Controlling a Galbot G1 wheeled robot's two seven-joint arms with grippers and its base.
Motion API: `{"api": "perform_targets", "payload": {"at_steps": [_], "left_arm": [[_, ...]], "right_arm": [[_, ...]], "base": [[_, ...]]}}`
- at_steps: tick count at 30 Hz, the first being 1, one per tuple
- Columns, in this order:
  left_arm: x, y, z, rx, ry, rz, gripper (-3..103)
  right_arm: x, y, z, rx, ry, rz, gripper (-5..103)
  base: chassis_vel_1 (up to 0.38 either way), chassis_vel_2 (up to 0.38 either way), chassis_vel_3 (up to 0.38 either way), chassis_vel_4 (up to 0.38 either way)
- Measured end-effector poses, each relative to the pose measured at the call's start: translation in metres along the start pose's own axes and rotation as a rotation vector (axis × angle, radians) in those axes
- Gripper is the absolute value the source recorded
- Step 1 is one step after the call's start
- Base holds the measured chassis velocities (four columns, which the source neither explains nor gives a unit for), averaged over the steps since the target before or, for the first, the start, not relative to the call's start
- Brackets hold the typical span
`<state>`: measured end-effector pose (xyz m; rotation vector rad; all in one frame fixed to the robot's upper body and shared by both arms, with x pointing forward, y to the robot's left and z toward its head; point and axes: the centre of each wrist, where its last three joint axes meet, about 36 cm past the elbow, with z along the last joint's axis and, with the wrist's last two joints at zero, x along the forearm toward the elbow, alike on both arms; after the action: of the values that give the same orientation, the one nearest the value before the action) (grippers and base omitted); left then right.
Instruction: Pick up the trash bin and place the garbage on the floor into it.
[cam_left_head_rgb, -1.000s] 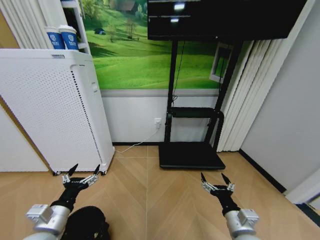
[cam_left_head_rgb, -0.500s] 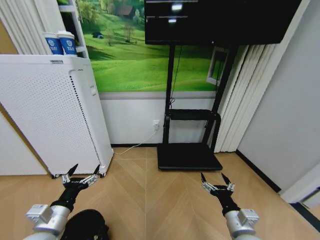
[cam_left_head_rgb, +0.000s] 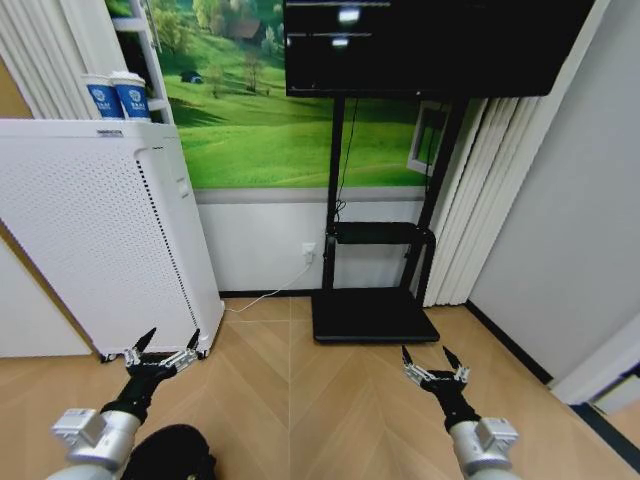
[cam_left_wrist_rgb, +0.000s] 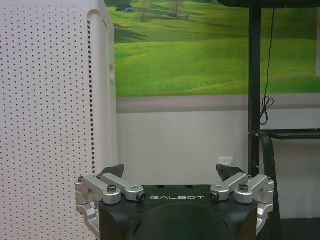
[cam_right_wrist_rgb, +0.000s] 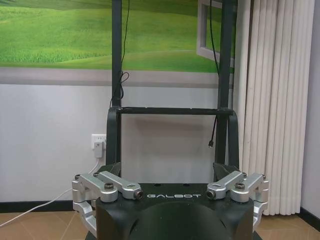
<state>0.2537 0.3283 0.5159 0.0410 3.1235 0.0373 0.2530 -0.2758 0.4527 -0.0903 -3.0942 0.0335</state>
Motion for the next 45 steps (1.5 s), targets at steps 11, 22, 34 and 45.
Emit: {"api": "perform_targets", "payload": {"at_steps": [11,22,34,45], "left_arm": [[0.0,0.0,0.0,0.0,0.0,0.0,100],[0.0,0.0,0.0,0.0,0.0,0.0,100],[0.0,0.0,0.0,0.0,0.0,0.0,100],[0.0,0.0,0.0,0.0,0.0,0.0,100]], "right_arm": [[0.0,0.0,0.0,0.0,0.0,0.0,100],[0.0,0.0,0.0,0.0,0.0,0.0,100],[0.0,0.0,0.0,0.0,0.0,0.0,100],[0.0,0.0,0.0,0.0,0.0,0.0,100]], "base": [[0.0,0.0,0.0,0.0],[0.0,0.0,0.0,0.0],[0.0,0.0,0.0,0.0],[0.0,0.0,0.0,0.0]]}}
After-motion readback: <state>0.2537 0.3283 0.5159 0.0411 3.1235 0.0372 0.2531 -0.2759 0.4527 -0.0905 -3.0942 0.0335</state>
